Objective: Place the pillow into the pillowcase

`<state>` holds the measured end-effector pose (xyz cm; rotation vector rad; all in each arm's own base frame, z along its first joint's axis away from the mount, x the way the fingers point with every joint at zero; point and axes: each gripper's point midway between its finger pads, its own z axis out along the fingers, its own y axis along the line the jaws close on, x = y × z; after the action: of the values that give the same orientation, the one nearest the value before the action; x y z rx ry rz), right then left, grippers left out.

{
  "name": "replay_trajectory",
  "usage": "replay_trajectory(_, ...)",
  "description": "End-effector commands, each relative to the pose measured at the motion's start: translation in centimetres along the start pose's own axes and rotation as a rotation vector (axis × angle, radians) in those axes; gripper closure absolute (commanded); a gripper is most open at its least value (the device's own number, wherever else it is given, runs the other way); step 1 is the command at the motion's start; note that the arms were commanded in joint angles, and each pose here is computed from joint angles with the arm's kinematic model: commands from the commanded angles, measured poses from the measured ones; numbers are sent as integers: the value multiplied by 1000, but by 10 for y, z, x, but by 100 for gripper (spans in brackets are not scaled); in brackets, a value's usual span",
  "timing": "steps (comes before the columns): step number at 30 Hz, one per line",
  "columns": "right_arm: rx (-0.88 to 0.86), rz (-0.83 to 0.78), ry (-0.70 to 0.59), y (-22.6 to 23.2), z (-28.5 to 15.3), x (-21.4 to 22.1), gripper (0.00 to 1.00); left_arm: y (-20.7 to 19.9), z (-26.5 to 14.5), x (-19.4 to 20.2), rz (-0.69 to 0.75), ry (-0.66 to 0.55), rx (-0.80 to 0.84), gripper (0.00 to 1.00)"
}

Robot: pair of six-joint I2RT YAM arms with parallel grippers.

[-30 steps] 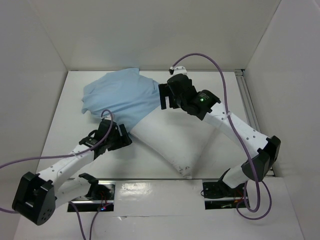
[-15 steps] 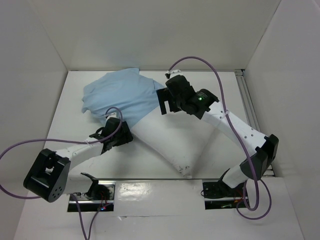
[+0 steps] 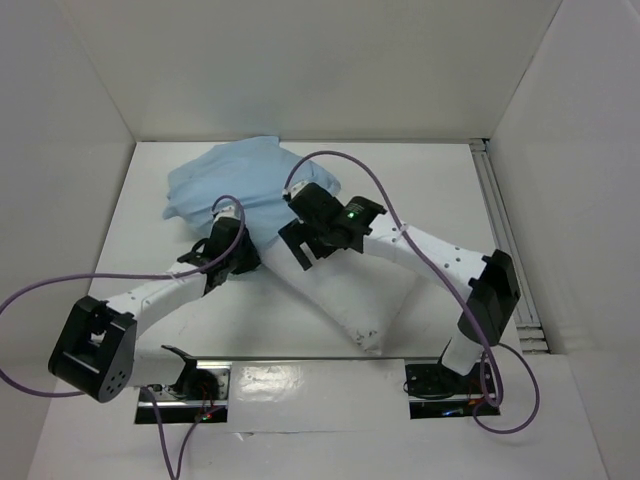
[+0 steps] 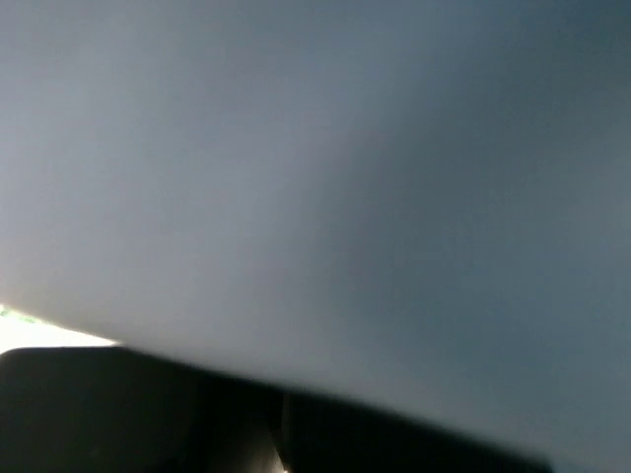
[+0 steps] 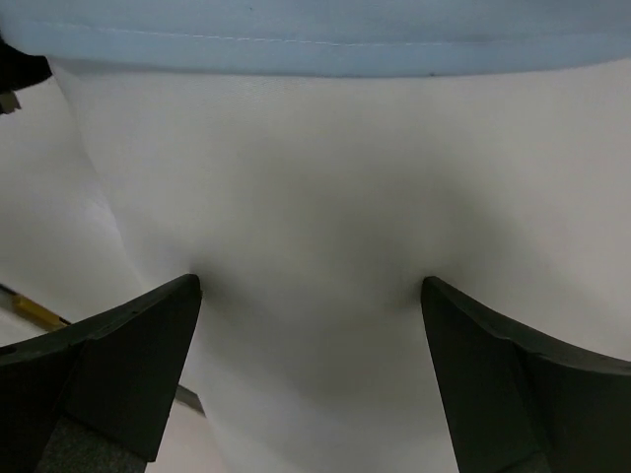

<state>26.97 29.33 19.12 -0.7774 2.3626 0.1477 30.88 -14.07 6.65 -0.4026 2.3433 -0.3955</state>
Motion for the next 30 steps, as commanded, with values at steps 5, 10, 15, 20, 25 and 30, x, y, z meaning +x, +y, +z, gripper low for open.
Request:
replay_trajectory(5, -78, 55, 107, 4, 78, 0, 100, -68, -40, -57, 62, -109, 275, 100)
replay_trajectory(10, 67, 390, -278, -100, 44, -141, 100, -147, -66, -109, 121, -140, 535, 100)
replay_trajectory(15, 188, 580, -789, -192, -88, -259, 100, -270, -139, -199, 189, -184, 955, 100)
replay_trajectory(20, 155, 548, -807, -152, -99, -253, 100, -294, -170, -194, 205, -131, 1169, 100)
replay_trajectory(25, 87, 567, -551, -80, -4, -169, 100, -235, -100, -106, 105, 88, 1077, 100)
replay_trajectory(30, 66, 652, -352, -51, 68, -79, 100, -201, -114, -31, 14, 261, 1147, 100)
